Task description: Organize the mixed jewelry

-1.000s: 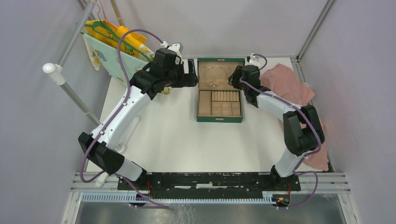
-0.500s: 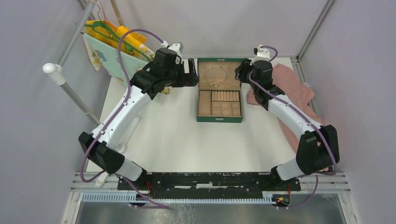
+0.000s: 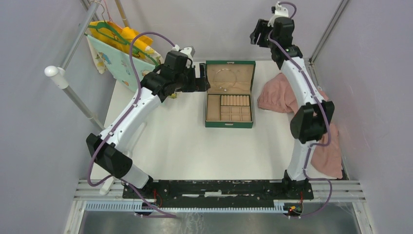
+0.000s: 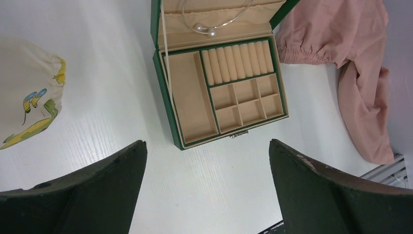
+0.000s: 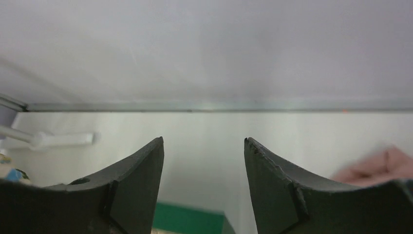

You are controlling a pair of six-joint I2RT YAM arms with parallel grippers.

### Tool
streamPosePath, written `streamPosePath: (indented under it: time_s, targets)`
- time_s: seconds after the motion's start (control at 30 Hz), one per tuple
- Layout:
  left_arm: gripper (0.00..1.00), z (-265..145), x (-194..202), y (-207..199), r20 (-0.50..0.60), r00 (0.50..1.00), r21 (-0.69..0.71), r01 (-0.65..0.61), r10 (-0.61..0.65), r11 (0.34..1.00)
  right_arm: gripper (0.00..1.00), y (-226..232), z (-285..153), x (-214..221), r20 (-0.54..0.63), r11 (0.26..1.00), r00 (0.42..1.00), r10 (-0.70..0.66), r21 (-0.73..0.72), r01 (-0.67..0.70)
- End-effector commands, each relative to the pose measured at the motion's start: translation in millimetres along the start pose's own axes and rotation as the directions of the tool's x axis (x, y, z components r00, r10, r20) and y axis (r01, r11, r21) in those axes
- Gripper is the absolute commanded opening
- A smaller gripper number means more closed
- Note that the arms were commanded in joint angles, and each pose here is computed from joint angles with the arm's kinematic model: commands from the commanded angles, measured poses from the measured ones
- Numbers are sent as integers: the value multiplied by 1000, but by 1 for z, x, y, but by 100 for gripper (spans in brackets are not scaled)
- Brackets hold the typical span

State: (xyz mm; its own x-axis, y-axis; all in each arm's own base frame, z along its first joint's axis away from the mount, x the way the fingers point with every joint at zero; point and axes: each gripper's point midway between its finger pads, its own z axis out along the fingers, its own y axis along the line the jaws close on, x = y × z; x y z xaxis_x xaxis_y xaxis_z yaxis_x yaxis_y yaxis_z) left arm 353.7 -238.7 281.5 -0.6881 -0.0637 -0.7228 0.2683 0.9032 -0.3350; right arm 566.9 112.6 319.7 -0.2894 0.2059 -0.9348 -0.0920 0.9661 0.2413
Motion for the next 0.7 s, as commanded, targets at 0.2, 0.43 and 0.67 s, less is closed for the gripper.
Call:
streamPosePath:
  time_s: [0.2, 0.43, 0.67]
  targets:
    - [100, -19, -15, -9, 69, 996, 38, 46, -48, 998, 73, 59, 50, 67, -222, 913, 972, 71, -379, -153]
    - [100, -16, -16, -8, 71, 996, 31, 55, -57, 998, 72, 57, -15, 91, -242, 901, 970, -13, -423, -93]
    - [100, -7, -20, -12, 67, 997, 40, 46, -49, 998, 71, 58, -93, 157, -344, 872, 937, -59, -474, -119]
